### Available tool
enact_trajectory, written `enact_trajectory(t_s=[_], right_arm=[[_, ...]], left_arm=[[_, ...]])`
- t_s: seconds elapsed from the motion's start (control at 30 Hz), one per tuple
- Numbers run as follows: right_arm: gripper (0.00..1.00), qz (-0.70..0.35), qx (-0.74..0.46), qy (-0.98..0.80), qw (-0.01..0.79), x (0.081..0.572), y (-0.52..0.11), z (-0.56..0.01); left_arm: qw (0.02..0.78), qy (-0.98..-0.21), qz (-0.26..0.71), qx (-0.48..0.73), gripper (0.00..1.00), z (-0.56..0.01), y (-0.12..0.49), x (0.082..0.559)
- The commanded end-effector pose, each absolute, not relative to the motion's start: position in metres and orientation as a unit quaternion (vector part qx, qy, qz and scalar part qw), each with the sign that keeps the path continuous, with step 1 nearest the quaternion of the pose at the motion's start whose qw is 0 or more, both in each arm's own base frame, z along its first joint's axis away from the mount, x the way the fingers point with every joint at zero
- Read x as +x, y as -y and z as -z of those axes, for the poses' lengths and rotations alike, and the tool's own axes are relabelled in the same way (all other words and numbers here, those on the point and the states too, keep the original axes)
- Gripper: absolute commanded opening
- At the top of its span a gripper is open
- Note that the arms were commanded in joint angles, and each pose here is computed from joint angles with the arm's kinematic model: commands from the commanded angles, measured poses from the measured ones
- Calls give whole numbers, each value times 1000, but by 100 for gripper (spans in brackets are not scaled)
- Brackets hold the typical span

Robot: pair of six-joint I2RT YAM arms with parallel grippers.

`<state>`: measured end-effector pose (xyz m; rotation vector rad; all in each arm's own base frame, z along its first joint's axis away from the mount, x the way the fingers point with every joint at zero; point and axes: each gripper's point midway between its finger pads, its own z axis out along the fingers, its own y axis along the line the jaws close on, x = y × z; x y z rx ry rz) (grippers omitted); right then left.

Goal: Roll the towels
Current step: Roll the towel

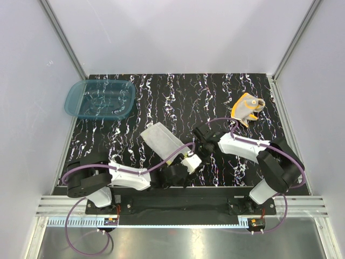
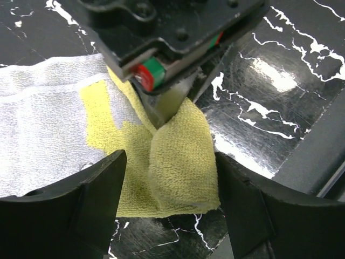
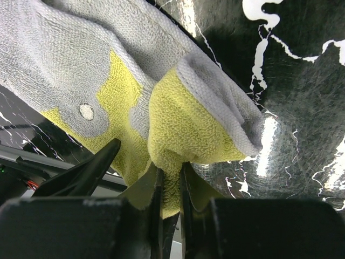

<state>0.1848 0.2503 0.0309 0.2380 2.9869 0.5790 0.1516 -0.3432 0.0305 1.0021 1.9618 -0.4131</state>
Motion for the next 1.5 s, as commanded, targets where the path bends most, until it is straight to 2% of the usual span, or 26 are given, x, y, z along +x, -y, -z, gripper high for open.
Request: enact_trajectory(t_s=[0.0,0.03,0.1,0.17,0.23,0.57,0.6,0.63,0.67,0.7,0.73,0.8,0.87,0.9,0.97,1.0,1.13,1.47], right_arm=[[12,-191,65,-979,36,180,-253,-32],[12,-190,66,-979,38,180,-252,-32],[12,-188,65,-979,38,179,-250,-32],[12,-186,66,-980,38,179,-250,-31],[12,-189,66,-979,38,180,-251,-32],[11,-192,64,-978,40,180,-252,-34],[11,-194,64,-978,41,180,-252,-35],[11,-195,64,-978,41,180,-253,-36],[11,-194,65,-978,41,180,-252,-36],[11,-195,65,-978,42,180,-252,-37],[11,-197,64,-977,43,180,-252,-38],[14,-196,66,-977,42,179,-251,-39],[20,-197,65,-977,45,179,-251,-41],[35,-195,67,-977,46,179,-250,-42],[48,-194,71,-976,62,183,-248,-48],[66,-190,73,-977,64,182,-245,-50],[95,-184,78,-974,105,192,-238,-71],[98,-205,91,-962,153,197,-233,-93]], left_arm=[[488,-765,196,373,72,-73,363,163],[491,-762,200,372,72,-78,363,163],[495,-758,206,371,65,-82,365,163],[496,-754,213,374,51,-86,369,162],[494,-753,217,377,45,-87,372,161],[475,-756,226,390,44,-74,377,154],[472,-756,229,392,39,-73,378,152],[468,-757,229,395,22,-70,379,151],[466,-757,232,395,16,-70,380,151],[465,-758,234,394,5,-69,380,150],[464,-760,233,392,0,-68,379,150],[462,-763,233,388,0,-67,379,150],[453,-771,229,384,0,-63,375,152],[446,-779,234,374,0,-62,375,153],[428,-789,252,362,0,-60,374,156],[418,-797,262,350,0,-57,371,155],[395,-808,311,307,0,-65,365,158],[322,-832,431,133,0,-87,340,165]])
